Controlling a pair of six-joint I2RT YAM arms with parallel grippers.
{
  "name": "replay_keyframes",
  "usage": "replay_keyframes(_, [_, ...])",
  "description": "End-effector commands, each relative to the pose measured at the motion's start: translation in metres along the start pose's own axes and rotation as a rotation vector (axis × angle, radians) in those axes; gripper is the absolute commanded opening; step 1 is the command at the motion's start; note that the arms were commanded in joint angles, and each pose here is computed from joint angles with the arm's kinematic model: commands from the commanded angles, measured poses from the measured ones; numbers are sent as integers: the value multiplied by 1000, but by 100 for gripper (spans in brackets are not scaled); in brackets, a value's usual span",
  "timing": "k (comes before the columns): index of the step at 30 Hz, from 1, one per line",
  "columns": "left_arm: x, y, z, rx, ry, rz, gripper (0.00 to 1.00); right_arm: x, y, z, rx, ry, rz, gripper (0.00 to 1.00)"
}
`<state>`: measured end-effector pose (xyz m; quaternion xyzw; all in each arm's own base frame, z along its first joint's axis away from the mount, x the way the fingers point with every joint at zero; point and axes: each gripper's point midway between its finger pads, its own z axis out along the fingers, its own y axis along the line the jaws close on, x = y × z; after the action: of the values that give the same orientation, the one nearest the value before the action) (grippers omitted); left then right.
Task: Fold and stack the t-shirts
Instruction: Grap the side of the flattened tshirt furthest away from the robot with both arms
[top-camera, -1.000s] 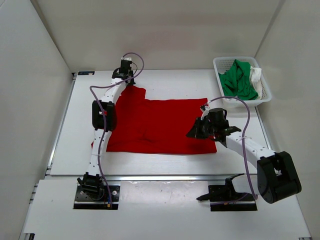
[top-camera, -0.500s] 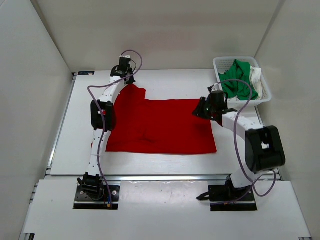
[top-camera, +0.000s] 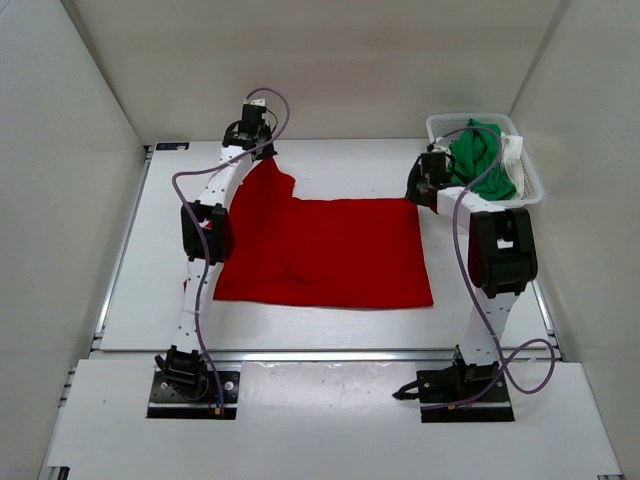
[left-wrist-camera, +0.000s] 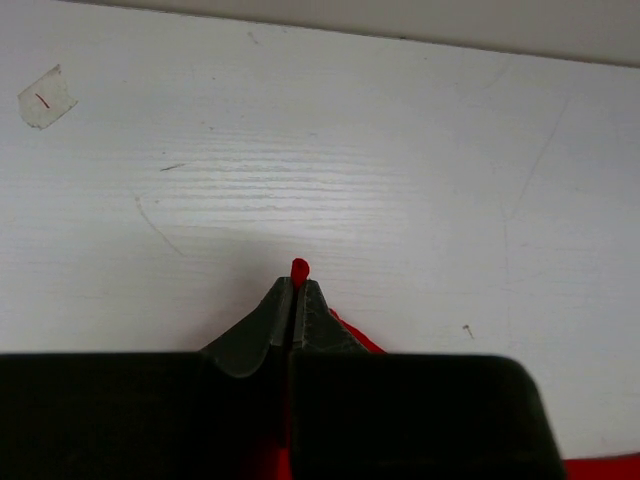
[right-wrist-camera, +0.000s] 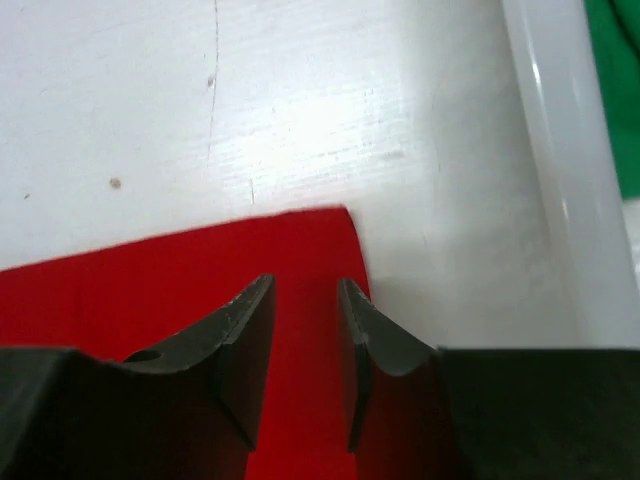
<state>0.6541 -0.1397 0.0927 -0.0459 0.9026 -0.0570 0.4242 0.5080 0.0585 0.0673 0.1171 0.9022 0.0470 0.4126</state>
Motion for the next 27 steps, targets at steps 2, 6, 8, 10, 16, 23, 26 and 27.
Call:
replay_keyframes(2, [-61,-16,-54,66,-116,-27,0,-11,-4,17,74,9,-66,30])
replay_keyframes(6, [-59,-19,-55,87,-106,-40,0,-8,-9,29,115,30,-75,30])
replay_keyframes(8, [-60,-19,-55,87,-110,-42,0,-7,-11,32,123,36,-87,30])
replay_keyframes(10, [-62,-16,-56,76,-114,-41,0,-15,-10,35,148,29,-90,29])
replay_keyframes(16, [-63,-12,-56,74,-116,-45,0,-12,-9,47,189,77,-124,29])
replay_keyframes(23, [-63,-11,-57,75,-111,-44,0,-10,-8,50,179,116,-98,28])
replay_keyframes(26, [-62,-10,-56,73,-110,-44,0,0,-10,47,167,132,-81,28])
replay_keyframes(27, [-64,-5,-57,65,-112,-52,0,-3,-6,45,152,128,-78,28])
